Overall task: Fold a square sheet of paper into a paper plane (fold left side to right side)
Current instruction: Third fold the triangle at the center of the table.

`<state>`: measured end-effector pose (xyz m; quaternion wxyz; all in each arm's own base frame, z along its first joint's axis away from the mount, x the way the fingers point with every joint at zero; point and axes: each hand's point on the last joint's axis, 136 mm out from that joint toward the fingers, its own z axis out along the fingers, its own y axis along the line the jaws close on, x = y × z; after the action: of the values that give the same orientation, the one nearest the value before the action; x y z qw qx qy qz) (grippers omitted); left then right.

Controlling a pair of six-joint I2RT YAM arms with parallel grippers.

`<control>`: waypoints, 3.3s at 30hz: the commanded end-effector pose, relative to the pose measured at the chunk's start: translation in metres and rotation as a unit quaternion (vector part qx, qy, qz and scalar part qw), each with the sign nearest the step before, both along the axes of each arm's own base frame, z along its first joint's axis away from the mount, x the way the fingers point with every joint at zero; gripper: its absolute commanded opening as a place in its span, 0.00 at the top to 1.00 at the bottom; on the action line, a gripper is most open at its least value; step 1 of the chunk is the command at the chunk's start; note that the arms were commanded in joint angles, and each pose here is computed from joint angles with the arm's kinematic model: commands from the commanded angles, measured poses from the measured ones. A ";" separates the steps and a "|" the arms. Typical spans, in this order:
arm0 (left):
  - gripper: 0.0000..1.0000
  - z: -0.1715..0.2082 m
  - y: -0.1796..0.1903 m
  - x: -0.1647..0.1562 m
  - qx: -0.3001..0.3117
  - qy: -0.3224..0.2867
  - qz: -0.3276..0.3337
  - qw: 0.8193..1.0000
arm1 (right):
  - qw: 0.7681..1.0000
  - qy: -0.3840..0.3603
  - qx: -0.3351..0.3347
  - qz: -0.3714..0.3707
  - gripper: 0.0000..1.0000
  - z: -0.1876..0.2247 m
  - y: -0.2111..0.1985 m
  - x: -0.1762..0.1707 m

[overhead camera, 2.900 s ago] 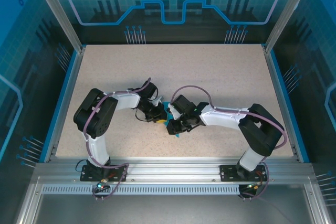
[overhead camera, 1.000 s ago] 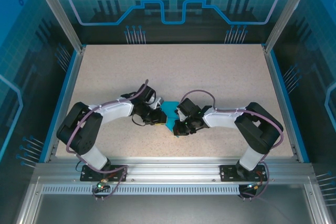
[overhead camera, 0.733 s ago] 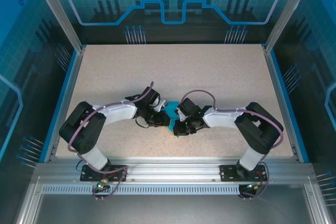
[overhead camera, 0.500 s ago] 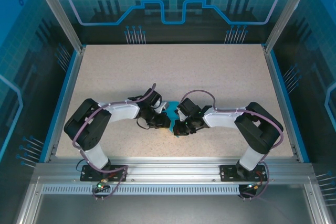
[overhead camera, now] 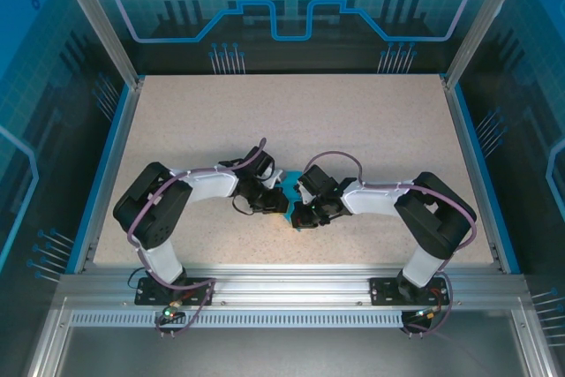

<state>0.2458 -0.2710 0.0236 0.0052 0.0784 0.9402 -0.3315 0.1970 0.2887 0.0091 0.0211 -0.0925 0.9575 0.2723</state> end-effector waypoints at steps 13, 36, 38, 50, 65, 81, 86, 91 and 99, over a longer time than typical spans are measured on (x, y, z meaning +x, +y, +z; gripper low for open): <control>0.87 -0.022 0.013 0.008 0.064 -0.019 -0.008 0.998 | 0.993 0.060 -0.099 0.002 0.99 -0.034 -0.041 -0.030; 0.94 -0.019 0.079 0.040 0.100 -0.080 0.074 0.989 | 0.992 0.064 -0.107 0.005 0.99 -0.033 -0.048 -0.034; 0.94 -0.016 0.084 0.046 0.096 -0.086 0.080 0.988 | 0.992 0.064 -0.106 0.005 0.99 -0.032 -0.048 -0.034; 0.92 0.048 0.049 0.031 0.004 -0.118 0.061 0.991 | 0.993 0.063 -0.095 0.002 0.99 -0.029 -0.041 -0.030; 0.92 0.016 0.008 0.016 0.008 -0.083 0.004 0.997 | 0.994 0.061 -0.094 0.000 0.99 -0.028 -0.039 -0.028; 0.94 -0.031 0.034 0.020 0.109 -0.060 0.020 0.992 | 0.993 0.069 -0.098 0.015 0.99 -0.021 -0.040 -0.039; 0.94 -0.034 0.037 0.020 0.118 -0.059 0.020 0.991 | 0.992 0.074 -0.103 0.023 0.99 -0.018 -0.043 -0.048; 0.94 -0.035 0.037 0.020 0.122 -0.058 0.019 0.991 | 0.991 0.080 -0.107 0.028 0.99 -0.017 -0.047 -0.057; 0.94 -0.034 0.034 0.020 0.114 -0.058 0.019 0.992 | 0.992 0.075 -0.099 0.026 0.99 -0.010 -0.049 -0.060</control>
<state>0.2666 -0.2556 0.0131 0.0651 0.0861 0.9556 -0.2741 0.1696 0.2683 0.0104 -0.0088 -0.1046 0.9667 0.2332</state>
